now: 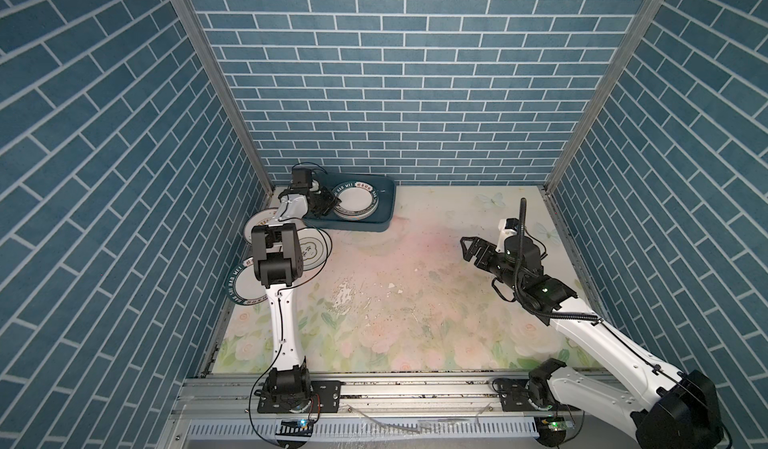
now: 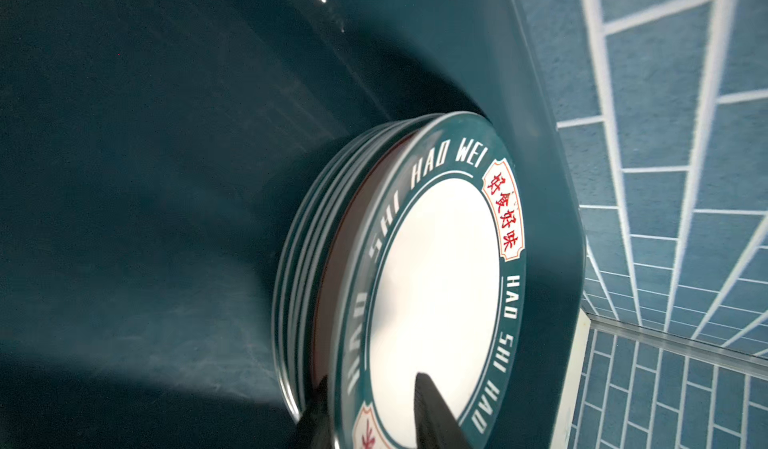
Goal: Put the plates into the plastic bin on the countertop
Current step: 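Lower the lettered plate against the stack in the bin and open the left gripper, then withdraw the left gripper from the bin toward the white quatrefoil-print plate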
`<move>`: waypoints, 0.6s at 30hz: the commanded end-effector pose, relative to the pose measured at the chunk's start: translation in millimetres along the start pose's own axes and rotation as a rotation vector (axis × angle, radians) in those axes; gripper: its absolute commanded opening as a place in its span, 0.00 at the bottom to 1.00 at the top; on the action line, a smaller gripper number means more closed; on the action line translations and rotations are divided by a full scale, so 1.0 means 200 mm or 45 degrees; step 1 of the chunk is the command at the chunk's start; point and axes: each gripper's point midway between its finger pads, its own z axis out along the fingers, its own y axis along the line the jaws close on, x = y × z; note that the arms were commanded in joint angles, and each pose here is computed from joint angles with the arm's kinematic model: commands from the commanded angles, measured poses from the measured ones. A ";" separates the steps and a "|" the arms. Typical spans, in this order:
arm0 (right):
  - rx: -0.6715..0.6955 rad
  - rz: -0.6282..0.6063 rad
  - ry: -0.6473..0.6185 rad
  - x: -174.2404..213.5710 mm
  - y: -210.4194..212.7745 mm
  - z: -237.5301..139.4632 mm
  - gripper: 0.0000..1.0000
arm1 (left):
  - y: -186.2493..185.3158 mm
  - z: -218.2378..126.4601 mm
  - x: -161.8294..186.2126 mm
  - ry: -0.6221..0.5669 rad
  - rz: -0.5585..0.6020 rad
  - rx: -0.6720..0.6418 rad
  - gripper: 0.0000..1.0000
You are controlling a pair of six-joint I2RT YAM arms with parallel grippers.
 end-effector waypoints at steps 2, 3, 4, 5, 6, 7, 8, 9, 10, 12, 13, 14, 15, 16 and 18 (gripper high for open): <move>0.020 -0.003 0.001 -0.01 -0.02 0.00 0.99 | 0.02 0.00 0.01 0.034 0.050 -0.051 0.41; 0.030 -0.006 0.004 -0.01 -0.03 0.01 0.98 | 0.02 0.00 0.01 0.037 0.054 -0.055 0.44; 0.039 -0.007 0.010 0.00 -0.04 0.01 0.98 | 0.02 0.00 0.01 0.043 0.062 -0.061 0.49; 0.036 -0.007 0.010 0.00 -0.03 0.02 0.98 | 0.02 -0.01 0.01 0.047 0.074 -0.068 0.52; 0.036 -0.006 0.013 0.00 -0.03 0.02 0.98 | 0.02 -0.01 0.01 0.048 0.082 -0.078 0.55; 0.033 -0.007 0.017 0.00 -0.03 0.02 0.98 | 0.02 -0.02 0.01 0.050 0.089 -0.090 0.57; 0.031 -0.008 0.020 0.00 -0.03 0.03 0.98 | 0.02 -0.03 0.01 0.049 0.092 -0.101 0.59; 0.033 -0.008 0.025 0.01 -0.03 0.03 0.98 | 0.02 -0.04 0.01 0.046 0.097 -0.108 0.61; 0.033 -0.007 0.025 0.00 -0.03 0.04 0.98 | 0.02 -0.04 0.01 0.045 0.098 -0.111 0.61; 0.036 -0.004 0.031 0.01 -0.04 0.04 0.98 | 0.02 -0.06 0.01 0.038 0.107 -0.122 0.64; 0.036 -0.003 0.030 0.02 -0.04 0.04 0.98 | 0.02 -0.07 0.01 0.029 0.112 -0.126 0.65; 0.039 -0.002 0.029 0.01 -0.04 0.04 0.99 | 0.01 -0.08 0.00 0.021 0.116 -0.129 0.67; 0.040 0.000 0.031 0.02 -0.05 0.04 0.99 | 0.01 -0.09 0.00 0.014 0.122 -0.129 0.68; 0.041 0.000 0.031 0.02 -0.05 0.04 0.98 | -0.01 -0.11 -0.01 0.007 0.128 -0.126 0.69; 0.036 0.001 0.033 0.02 -0.05 0.04 0.98 | -0.03 -0.14 -0.01 -0.015 0.136 -0.119 0.71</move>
